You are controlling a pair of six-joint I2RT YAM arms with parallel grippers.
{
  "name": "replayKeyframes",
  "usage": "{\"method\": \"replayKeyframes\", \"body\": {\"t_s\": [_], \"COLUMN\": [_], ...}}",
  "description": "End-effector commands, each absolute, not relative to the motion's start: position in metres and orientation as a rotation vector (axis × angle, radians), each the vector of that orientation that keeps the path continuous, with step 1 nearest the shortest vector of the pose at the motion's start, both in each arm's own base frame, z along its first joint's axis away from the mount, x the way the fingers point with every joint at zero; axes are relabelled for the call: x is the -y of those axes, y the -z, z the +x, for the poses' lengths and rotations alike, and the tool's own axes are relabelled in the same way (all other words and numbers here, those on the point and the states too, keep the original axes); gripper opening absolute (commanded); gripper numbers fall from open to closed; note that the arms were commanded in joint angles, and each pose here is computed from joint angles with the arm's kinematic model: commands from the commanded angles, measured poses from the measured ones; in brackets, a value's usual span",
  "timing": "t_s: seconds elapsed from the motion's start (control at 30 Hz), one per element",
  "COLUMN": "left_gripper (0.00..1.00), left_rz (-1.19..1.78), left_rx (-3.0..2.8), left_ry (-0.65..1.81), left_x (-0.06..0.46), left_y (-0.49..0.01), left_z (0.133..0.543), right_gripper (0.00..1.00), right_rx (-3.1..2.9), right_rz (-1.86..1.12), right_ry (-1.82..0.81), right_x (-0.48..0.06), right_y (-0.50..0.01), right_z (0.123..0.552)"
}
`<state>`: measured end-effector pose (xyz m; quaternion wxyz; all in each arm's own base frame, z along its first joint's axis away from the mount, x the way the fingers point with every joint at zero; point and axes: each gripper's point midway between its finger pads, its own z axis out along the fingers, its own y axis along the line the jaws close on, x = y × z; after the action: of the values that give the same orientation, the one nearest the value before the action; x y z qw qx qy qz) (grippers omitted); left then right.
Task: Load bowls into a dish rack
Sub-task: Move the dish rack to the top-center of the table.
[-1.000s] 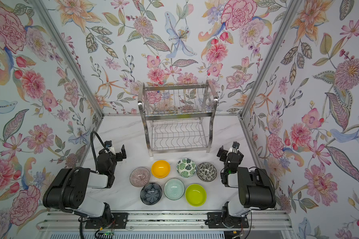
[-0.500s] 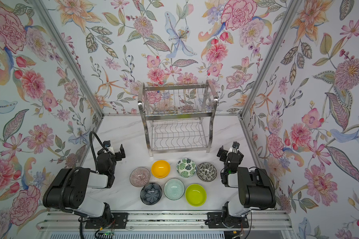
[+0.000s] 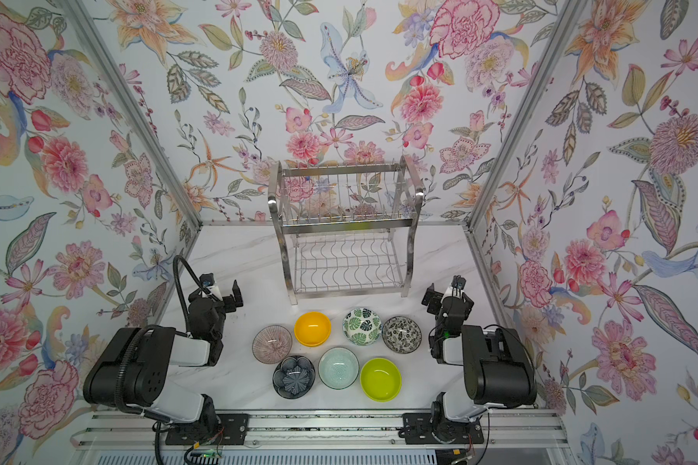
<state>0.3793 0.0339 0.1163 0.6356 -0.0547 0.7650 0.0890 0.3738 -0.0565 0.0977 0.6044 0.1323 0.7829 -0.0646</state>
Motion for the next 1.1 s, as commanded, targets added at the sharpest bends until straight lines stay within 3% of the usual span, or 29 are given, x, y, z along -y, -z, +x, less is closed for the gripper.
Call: {"method": "replayKeyframes", "body": {"t_s": [0.0,0.6,0.83,1.07], "left_gripper": [0.99,0.99,0.99,0.99], "left_rz": [-0.143,-0.347,-0.553,-0.587], "left_rx": [-1.713,-1.636,-1.64,-1.659], "left_ry": [-0.201,-0.343,-0.127,0.052], "left_x": [-0.035,-0.057,-0.049,-0.032], "left_y": [-0.124,-0.166,-0.199,-0.204], "left_z": [0.383,0.345,0.342,0.336], "right_gripper": [0.99,0.99,0.98,0.98], "right_rx": [-1.782,-1.666,-1.646,-1.534], "right_rz": [0.295,0.36,0.353,0.794], "right_ry": [0.146,0.224,0.341,0.075], "right_x": [0.056,0.063,0.053,0.087], "right_y": [-0.107,-0.125,-0.166,-0.181], "right_z": [0.381,0.357,0.35,0.321]}}
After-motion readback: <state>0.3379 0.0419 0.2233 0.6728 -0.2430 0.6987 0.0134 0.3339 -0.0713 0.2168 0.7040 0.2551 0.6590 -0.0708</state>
